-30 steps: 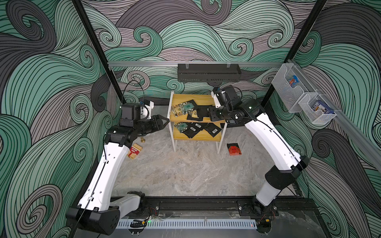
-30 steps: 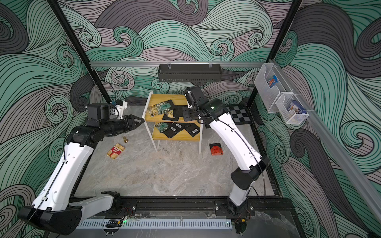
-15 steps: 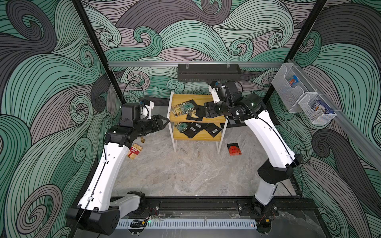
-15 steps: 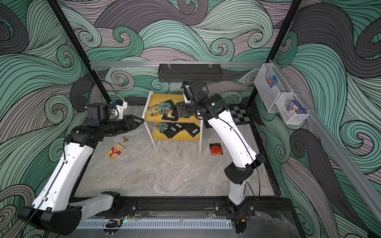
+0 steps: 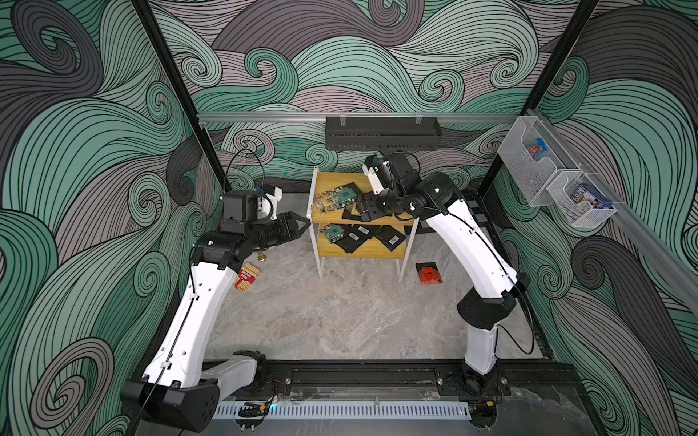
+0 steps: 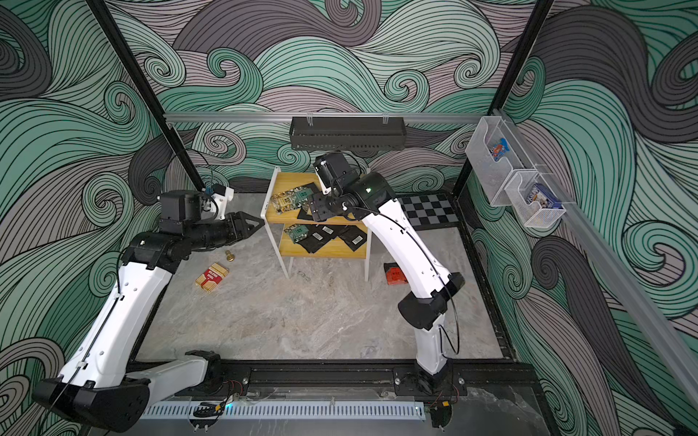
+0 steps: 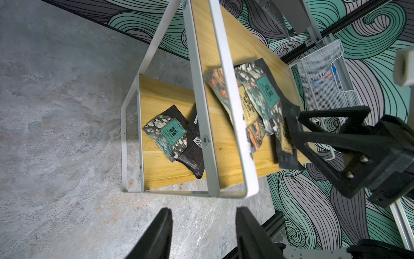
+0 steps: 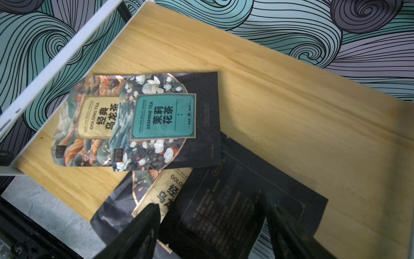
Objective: Remove the tea bags from the shelf
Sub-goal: Pick up the tea bag from the shelf.
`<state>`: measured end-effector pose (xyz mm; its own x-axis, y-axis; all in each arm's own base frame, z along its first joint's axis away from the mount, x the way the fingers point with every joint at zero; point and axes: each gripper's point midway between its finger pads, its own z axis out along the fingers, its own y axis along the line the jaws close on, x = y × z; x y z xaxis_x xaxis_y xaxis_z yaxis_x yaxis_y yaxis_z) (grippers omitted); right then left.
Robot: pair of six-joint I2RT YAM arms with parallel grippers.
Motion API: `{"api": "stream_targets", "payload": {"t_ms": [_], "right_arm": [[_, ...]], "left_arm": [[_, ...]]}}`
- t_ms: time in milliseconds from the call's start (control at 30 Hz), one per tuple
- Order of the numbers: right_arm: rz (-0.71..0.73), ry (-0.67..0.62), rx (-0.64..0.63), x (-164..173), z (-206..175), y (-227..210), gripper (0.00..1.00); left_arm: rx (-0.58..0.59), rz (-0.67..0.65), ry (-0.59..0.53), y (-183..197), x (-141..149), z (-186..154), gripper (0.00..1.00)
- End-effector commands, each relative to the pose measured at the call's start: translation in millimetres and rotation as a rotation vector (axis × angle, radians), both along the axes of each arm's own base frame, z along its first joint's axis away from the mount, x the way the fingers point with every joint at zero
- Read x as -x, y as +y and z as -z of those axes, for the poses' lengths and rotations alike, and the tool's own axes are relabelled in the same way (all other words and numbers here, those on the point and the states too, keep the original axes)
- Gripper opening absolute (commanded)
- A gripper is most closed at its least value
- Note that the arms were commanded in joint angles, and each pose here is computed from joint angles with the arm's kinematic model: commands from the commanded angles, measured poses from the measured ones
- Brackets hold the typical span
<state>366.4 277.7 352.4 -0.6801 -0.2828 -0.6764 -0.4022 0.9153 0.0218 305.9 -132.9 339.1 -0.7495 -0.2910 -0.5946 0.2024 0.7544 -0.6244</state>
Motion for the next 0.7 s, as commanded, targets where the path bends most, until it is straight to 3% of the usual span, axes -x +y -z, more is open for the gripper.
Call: {"api": "stream_targets", "payload": {"t_ms": [0, 200, 333, 467, 667], "right_arm": [[-0.015, 0.026, 0.03, 5, 10, 0, 0.79], [0.002, 0.067, 0.087, 8, 31, -9, 0.77], [0.019, 0.087, 0.099, 10, 38, -16, 0.7], [0.032, 0.09, 0.088, 11, 35, -22, 0.6], [0.026, 0.069, 0.043, 11, 20, -20, 0.54]], "left_arm": [[-0.008, 0.014, -0.022, -1, 6, -4, 0.49], [-0.013, 0.012, -0.022, 0, 7, -3, 0.49], [-0.014, 0.011, -0.023, 0, 7, -3, 0.49], [-0.013, 0.011, -0.02, 0, 7, -2, 0.5], [-0.012, 0.011, -0.017, 0, 8, -1, 0.49]]}}
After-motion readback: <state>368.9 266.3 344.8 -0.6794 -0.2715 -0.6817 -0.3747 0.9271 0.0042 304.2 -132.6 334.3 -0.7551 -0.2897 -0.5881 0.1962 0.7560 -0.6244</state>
